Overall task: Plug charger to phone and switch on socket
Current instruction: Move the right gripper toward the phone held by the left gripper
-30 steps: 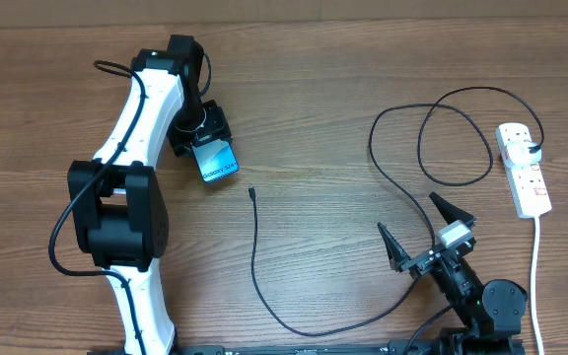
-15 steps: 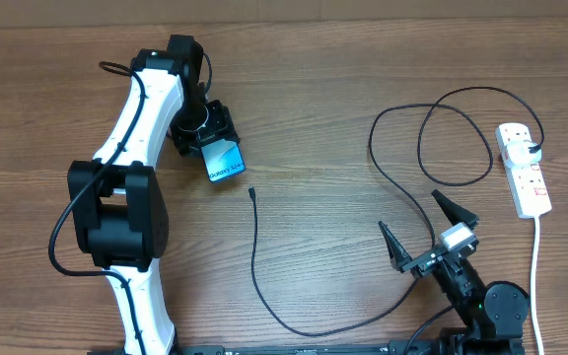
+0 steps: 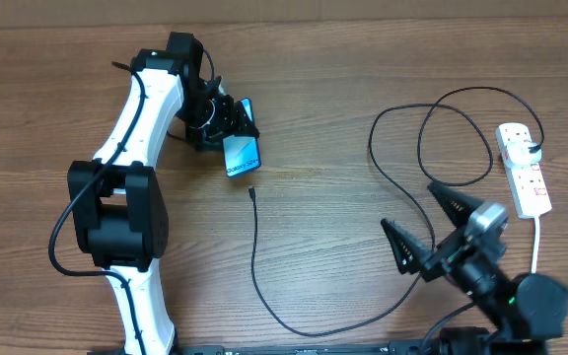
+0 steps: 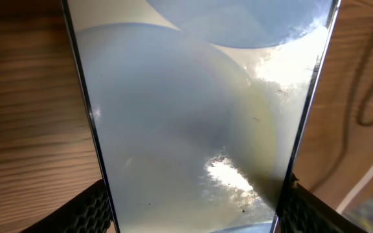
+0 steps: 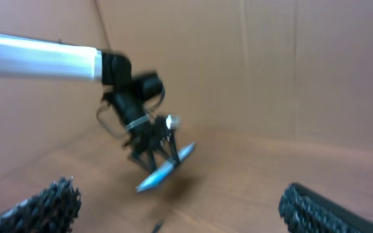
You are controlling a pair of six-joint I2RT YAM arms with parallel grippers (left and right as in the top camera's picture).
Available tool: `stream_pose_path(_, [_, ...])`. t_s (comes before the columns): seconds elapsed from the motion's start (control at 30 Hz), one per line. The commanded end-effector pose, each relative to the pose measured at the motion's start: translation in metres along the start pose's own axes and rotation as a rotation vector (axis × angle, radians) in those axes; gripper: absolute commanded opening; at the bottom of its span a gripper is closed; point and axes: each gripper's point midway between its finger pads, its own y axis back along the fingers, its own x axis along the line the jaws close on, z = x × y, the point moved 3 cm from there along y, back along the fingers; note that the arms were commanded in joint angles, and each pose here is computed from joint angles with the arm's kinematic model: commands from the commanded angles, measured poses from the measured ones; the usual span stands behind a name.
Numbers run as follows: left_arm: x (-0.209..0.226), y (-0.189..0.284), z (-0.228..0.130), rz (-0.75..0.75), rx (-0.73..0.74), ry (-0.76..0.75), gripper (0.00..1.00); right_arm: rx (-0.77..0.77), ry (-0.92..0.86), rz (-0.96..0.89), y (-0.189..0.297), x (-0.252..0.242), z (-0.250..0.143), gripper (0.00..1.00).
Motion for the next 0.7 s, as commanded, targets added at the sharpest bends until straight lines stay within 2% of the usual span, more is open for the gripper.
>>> stream_pose_path(0.0, [-0.029,0.012,-0.008,-0.151,0.013,-0.061,0.65,0.125,-0.116,0.038,-0.014,0.006,0.033,1.0])
stream_pose_path(0.2, [-0.03,0.012,-0.008,-0.156,0.015,-0.061,0.66,0.453,-0.349,-0.019,-0.047,-0.016,0.046,1.0])
stream_pose_path(0.3, [-0.031,0.011,-0.009,-0.156,0.017,-0.06,0.65,0.539,-0.434,-0.019,-0.066,-0.029,0.045,1.0])
stream_pose_path(0.4, [-0.034,0.009,-0.011,-0.155,0.024,-0.069,0.65,0.614,-0.537,0.056,-0.084,-0.035,0.029,1.0])
stream_pose_path(0.5, [-0.039,0.006,-0.015,-0.152,0.036,-0.078,0.65,0.693,-0.633,0.094,-0.097,-0.042,0.007,0.82])
stream_pose_path(0.67, [-0.048,0.0,-0.022,-0.148,0.057,-0.101,0.65,0.844,-0.681,0.082,-0.12,-0.044,-0.038,0.85])
